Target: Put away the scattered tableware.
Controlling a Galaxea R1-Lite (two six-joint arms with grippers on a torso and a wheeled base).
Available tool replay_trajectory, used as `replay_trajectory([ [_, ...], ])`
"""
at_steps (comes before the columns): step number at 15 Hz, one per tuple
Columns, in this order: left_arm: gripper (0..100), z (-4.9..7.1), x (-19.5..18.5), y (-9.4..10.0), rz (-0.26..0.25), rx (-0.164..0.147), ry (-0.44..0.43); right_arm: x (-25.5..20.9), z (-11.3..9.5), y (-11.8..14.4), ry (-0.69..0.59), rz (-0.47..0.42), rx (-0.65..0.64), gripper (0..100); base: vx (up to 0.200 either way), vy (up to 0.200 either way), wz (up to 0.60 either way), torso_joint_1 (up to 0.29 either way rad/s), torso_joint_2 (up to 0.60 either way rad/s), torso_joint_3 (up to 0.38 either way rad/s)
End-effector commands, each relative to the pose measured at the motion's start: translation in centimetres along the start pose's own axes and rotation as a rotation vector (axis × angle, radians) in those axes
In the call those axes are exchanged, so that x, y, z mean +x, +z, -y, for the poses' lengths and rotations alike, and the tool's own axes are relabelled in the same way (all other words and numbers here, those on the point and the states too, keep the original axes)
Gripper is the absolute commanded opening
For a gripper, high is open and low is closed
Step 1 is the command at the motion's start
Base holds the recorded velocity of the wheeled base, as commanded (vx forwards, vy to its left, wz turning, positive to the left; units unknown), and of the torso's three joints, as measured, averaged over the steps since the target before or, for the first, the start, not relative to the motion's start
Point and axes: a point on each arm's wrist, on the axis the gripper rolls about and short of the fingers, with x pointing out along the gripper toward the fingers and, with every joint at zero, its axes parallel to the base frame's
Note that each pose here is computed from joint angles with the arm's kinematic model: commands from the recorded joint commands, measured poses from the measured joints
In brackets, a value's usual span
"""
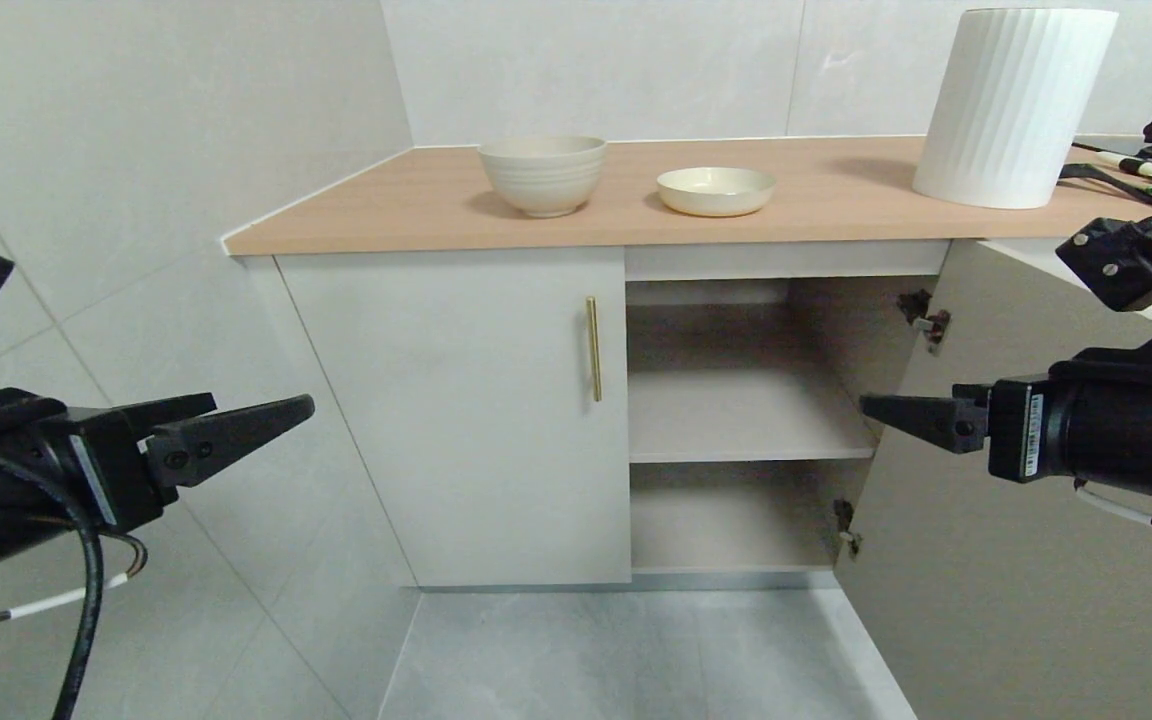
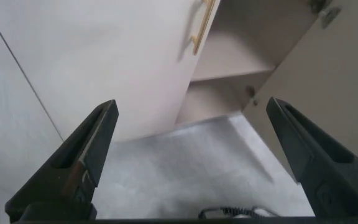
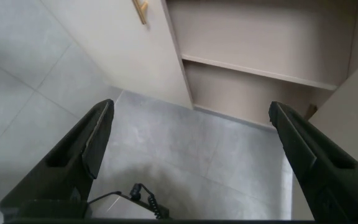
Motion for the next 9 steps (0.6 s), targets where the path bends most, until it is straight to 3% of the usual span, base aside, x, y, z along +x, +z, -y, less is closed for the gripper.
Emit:
replay_trajectory([
  [1,100,0.24,-0.68,0.39,0.029,0.008,-0.003,-0.05,-0.04,-0.01,0.002,0.001,0.000,100,0.000,0.000,0.00,0.000,0.00,0.000],
  [9,100,0.31,-1.05,0.63,0.021,0.000,0.002,-0.03,-0.14,-0.23,0.008,-0.008,-0.002,100,0.200,0.000,0.00,0.002,0.00,0.002],
])
